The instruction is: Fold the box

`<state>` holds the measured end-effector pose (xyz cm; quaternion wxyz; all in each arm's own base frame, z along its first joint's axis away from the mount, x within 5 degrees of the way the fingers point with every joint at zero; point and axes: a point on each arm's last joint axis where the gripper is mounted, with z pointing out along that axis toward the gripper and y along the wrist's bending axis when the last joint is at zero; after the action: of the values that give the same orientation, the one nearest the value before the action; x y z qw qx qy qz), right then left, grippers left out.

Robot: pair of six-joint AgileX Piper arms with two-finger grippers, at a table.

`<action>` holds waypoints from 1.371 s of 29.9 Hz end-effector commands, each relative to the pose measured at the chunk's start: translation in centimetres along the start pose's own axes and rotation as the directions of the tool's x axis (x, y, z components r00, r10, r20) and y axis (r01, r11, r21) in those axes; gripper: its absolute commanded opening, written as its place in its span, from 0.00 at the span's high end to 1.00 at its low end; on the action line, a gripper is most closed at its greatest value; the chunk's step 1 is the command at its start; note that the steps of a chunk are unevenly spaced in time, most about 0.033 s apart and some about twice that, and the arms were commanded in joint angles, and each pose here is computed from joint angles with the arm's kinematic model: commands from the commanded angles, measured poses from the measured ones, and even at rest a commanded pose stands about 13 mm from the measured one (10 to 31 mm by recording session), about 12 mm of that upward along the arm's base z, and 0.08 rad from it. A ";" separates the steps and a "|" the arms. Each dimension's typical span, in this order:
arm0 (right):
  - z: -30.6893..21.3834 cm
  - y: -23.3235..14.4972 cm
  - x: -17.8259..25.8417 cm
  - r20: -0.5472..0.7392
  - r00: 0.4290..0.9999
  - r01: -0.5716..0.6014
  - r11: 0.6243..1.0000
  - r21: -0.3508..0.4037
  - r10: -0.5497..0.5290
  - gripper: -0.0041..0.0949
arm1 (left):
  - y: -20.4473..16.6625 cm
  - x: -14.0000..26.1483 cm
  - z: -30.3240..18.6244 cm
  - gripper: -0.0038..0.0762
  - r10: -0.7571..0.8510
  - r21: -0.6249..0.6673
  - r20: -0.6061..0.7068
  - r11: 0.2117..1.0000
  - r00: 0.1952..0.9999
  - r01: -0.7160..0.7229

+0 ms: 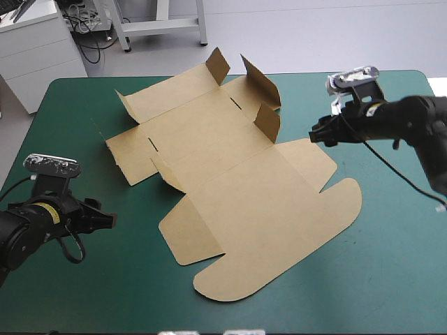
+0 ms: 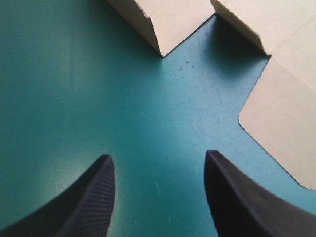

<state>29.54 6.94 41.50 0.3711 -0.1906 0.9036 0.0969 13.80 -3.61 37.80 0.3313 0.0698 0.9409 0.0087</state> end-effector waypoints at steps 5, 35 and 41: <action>3.8 -1.5 -6.3 0.038 0.999 0.033 0.999 -0.025 -0.032 0.36 | 0.3 -0.6 -1.3 0.47 0.002 -0.008 0.072 1.000 0.997 -0.001; 22.0 -0.2 -8.9 0.022 0.991 0.137 0.984 -0.114 -0.135 0.35 | 0.2 0.1 -1.3 0.47 -0.006 0.002 -0.010 1.000 1.000 0.006; 23.2 0.6 -8.1 -0.023 0.988 0.149 0.977 -0.155 -0.154 0.44 | 0.2 0.1 -1.3 0.47 -0.012 0.002 -0.010 1.000 1.000 0.012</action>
<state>50.22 16.68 27.05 0.2985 -0.2782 0.9040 0.1278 13.11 -3.46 37.60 0.3014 0.0683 0.9510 0.0091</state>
